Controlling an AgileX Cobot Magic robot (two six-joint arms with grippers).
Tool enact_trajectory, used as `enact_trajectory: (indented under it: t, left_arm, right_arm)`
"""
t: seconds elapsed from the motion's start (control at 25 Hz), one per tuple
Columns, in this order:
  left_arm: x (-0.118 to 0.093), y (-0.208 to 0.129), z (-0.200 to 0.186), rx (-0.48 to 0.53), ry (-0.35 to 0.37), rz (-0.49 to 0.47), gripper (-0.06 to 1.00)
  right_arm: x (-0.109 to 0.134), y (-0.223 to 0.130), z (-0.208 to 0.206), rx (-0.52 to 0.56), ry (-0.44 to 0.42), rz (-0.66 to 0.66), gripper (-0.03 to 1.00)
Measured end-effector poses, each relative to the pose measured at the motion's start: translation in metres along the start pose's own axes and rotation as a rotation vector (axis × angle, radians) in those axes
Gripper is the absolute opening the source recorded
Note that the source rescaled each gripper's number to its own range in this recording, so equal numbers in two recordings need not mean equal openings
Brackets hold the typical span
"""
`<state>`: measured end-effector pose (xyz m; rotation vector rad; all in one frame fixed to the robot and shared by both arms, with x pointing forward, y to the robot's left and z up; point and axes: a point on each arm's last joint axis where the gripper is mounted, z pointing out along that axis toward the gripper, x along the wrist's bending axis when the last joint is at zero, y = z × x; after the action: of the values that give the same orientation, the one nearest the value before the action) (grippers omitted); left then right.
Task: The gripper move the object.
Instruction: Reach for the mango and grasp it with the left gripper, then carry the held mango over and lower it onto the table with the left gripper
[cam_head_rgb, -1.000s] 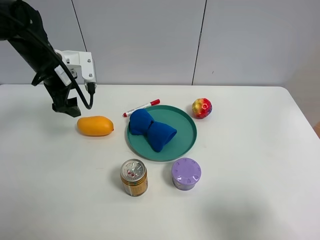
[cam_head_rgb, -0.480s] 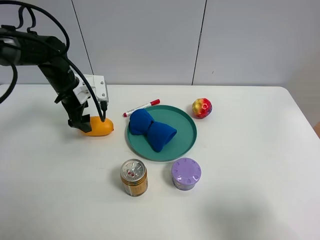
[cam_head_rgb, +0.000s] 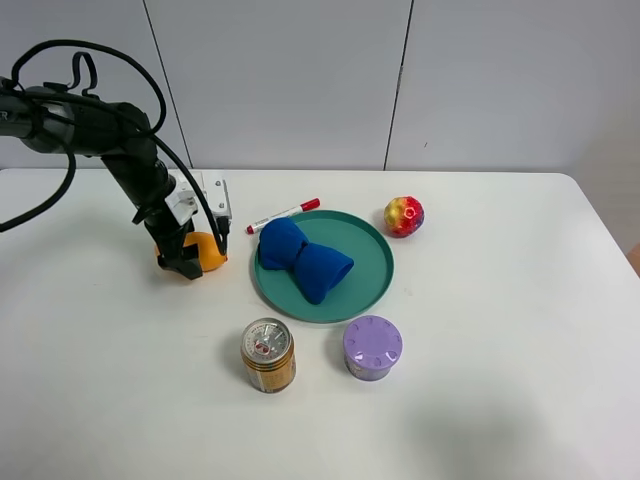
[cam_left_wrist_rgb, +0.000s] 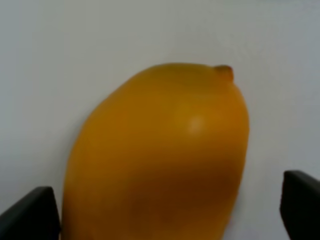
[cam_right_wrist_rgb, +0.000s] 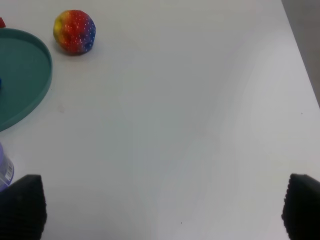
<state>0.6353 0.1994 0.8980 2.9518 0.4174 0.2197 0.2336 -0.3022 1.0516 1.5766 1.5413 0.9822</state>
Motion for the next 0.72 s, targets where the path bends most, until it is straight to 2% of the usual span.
enact_trajectory:
  t: [0.16,0.2,0.24,0.28,0.32,0.36,0.52,0.72]
  left_arm:
    - [0.0,-0.002,0.013,0.009,-0.012,-0.003,0.99]
    - [-0.001,-0.002,0.017,0.012,-0.016,-0.004,0.95]
    - [0.0,-0.002,0.019,0.012,-0.016,-0.003,0.82]
    - [0.0,-0.002,0.021,0.01,-0.01,-0.003,0.62]
    - [0.001,-0.002,0.021,0.008,-0.003,-0.003,0.24]
    - [0.001,-0.002,0.021,0.008,0.0,0.0,0.0]
    - [0.003,-0.003,0.017,0.017,0.018,0.014,0.02]
    - [0.005,0.01,-0.037,-0.046,0.133,-0.003,0.02]
  right_arm:
    - [0.0,0.0,0.0,0.0,0.0,0.0,1.0]
    - [0.0,0.0,0.0,0.0,0.0,0.0,1.0]
    - [0.0,0.0,0.0,0.0,0.0,0.0,1.0]
    - [0.0,0.0,0.0,0.0,0.0,0.0,1.0]
    - [0.0,0.0,0.0,0.0,0.0,0.0,1.0]
    - [0.0,0.0,0.0,0.0,0.0,0.0,1.0]
    - [0.0,0.0,0.0,0.0,0.0,0.0,1.0]
    - [0.0,0.0,0.0,0.0,0.0,0.0,1.0]
